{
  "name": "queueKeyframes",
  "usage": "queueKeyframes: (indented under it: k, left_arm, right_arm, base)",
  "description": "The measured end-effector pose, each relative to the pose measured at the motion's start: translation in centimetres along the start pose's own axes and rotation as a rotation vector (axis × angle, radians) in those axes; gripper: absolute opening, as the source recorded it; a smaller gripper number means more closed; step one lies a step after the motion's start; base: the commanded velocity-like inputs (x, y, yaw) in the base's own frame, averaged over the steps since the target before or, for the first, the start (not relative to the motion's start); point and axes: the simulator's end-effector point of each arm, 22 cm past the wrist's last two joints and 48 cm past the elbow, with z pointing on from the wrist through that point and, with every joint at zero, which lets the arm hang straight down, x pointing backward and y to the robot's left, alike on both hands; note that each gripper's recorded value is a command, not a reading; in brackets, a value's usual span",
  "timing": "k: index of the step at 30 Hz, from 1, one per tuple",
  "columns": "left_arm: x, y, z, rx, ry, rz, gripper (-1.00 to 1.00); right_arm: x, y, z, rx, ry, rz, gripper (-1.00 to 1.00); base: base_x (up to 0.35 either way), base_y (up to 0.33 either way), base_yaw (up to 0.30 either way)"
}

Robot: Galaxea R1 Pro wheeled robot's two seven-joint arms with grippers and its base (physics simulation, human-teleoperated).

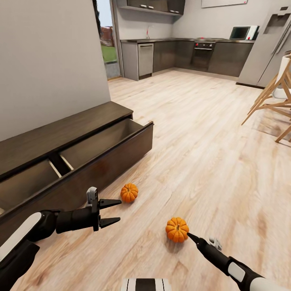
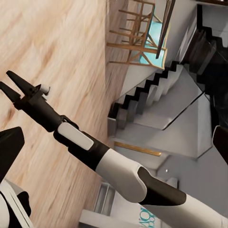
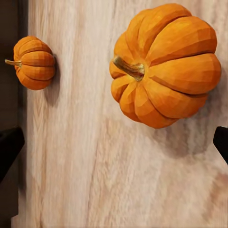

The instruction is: Place each of the two pumpkins and all three candles from the living room inside a cabinet in the living room (use any cabinet), then make sure every cabinet is closed, and position the cauldron so it is next to a table in the living room.

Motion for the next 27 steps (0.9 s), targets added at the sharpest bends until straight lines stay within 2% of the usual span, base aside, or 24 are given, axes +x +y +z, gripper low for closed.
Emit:
queueKeyframes:
  k: [11, 19, 27]
  left_arm:
    - [0.1, 0.0, 0.0, -0.001, 0.002, 0.0, 1.0]
    - [0.1, 0.0, 0.1, -0.001, 0.003, 0.0, 1.0]
    - [0.1, 0.1, 0.1, -0.001, 0.003, -0.001, 1.0]
  right_arm:
    - [0.2, -0.2, 0.0, 0.008, 0.001, 0.009, 1.0]
    - [0.3, -0.4, 0.0, 0.016, 0.002, 0.011, 1.0]
    - [0.4, -3.0, -0.2, 0.133, 0.006, 0.02, 1.0]
  base:
    - [0.166, 0.0, 0.0]
    - [0.074, 0.0, 0.0]
    - [0.049, 0.0, 0.0]
